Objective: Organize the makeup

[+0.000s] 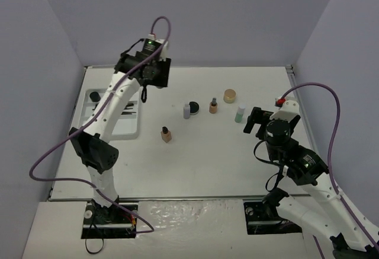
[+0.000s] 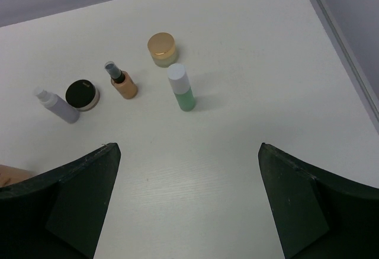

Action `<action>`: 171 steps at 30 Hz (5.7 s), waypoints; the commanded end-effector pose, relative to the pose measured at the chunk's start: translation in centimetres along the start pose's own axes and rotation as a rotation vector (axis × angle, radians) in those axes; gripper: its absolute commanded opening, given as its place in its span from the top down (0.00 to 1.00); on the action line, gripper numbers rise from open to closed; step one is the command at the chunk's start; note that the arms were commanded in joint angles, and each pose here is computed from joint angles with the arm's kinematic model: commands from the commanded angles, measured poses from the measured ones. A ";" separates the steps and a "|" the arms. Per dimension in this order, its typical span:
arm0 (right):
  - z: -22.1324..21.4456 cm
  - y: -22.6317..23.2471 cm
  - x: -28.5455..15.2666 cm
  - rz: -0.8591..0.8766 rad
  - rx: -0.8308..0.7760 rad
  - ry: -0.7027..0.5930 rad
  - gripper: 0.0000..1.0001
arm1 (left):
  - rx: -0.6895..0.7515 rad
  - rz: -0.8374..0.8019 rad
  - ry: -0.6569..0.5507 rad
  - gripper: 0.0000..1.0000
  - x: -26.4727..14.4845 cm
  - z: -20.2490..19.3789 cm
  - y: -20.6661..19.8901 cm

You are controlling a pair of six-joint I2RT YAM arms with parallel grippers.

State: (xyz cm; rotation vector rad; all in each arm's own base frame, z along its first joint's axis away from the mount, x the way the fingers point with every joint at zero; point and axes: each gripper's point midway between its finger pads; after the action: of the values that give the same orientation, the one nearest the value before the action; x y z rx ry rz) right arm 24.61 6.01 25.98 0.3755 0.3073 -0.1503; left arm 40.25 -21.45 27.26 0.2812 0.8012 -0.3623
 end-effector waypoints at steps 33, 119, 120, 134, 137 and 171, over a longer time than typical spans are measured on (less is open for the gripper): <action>-4.9 7.7 3.0 0.283 -0.116 0.200 0.00 | -0.382 0.357 0.167 0.99 16.6 -11.2 32.4; -4.6 8.1 1.5 0.353 -0.099 0.204 0.00 | 0.074 -0.132 -0.100 0.03 10.8 5.2 -5.6; -4.6 8.6 2.0 0.352 -0.112 0.215 0.00 | 0.068 -0.122 -0.120 0.03 9.9 5.7 -5.1; -5.3 12.9 7.3 0.337 -0.247 0.277 0.00 | 0.074 -0.138 -0.078 0.03 8.1 4.5 -3.9; -5.5 14.0 8.4 0.372 -0.270 0.300 0.01 | 0.016 -0.111 -0.104 0.03 7.2 4.5 -2.5; -16.6 18.6 25.6 0.812 -1.031 0.541 0.09 | -0.291 0.203 -0.163 0.03 -13.6 -11.2 9.7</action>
State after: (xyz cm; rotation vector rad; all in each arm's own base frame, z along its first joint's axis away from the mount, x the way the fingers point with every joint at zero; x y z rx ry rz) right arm 47.28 25.30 7.83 -0.4461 0.7668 0.8392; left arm 28.82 -6.29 30.01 0.0678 0.6771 -0.1005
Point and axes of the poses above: each gripper's point midway between its finger pads, its own x axis out along the fingers, its own y axis along the line the jaws close on, z = x × y, and after that the axes turned 12 degrees about x, right-handed
